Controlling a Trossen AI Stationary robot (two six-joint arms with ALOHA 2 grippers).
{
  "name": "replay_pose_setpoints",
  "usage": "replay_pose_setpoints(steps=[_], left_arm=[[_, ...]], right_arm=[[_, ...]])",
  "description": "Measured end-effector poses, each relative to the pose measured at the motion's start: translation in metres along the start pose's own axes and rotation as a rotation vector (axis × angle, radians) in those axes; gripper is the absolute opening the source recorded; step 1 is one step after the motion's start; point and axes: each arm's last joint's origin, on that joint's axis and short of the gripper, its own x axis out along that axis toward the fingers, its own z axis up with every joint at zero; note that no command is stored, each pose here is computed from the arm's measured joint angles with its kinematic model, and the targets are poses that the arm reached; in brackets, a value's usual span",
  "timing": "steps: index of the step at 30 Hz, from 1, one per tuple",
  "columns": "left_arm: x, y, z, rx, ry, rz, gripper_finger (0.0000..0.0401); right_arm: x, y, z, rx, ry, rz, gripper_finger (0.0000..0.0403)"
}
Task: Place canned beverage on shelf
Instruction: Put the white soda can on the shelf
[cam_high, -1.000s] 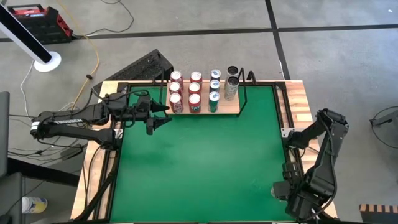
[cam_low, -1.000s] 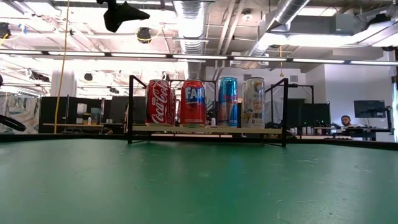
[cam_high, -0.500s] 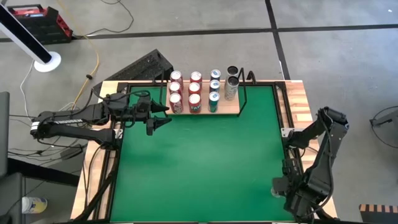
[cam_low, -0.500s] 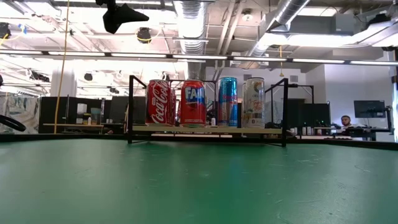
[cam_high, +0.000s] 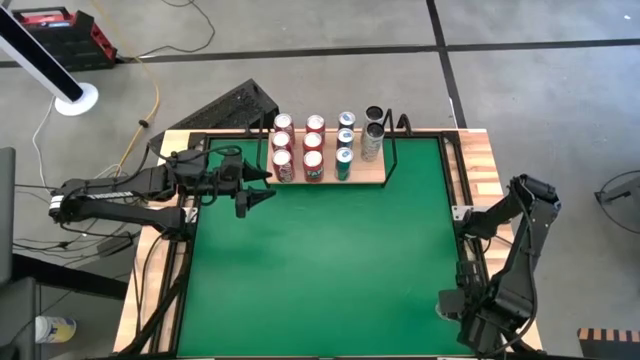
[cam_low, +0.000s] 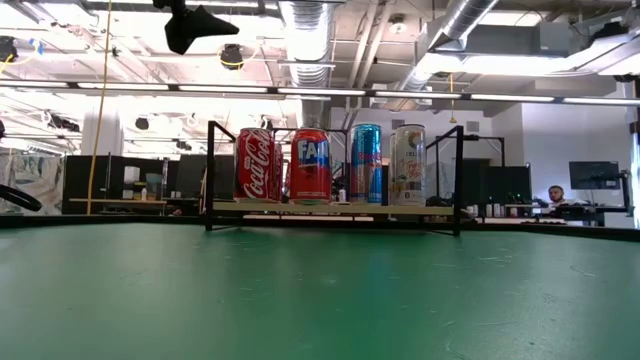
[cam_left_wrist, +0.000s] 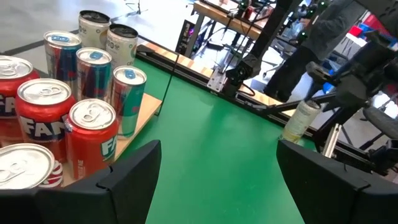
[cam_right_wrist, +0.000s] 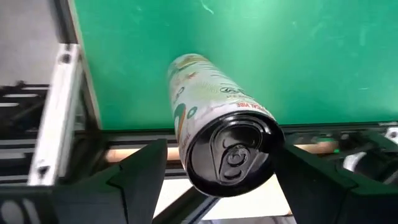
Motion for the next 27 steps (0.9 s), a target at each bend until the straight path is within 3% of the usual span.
replay_pose_setpoints(steps=[12, 27], left_arm=[[0.0, 0.001, 0.001, 0.026, -0.018, 0.042, 0.0304], [0.0, 0.002, 0.002, 0.052, -0.036, 0.067, 0.0304]], right_arm=[[-0.026, 0.001, -0.003, 0.119, 0.018, 0.068, 0.031], [-0.027, 0.0, -0.004, 0.147, 0.05, 0.061, 0.0312]])
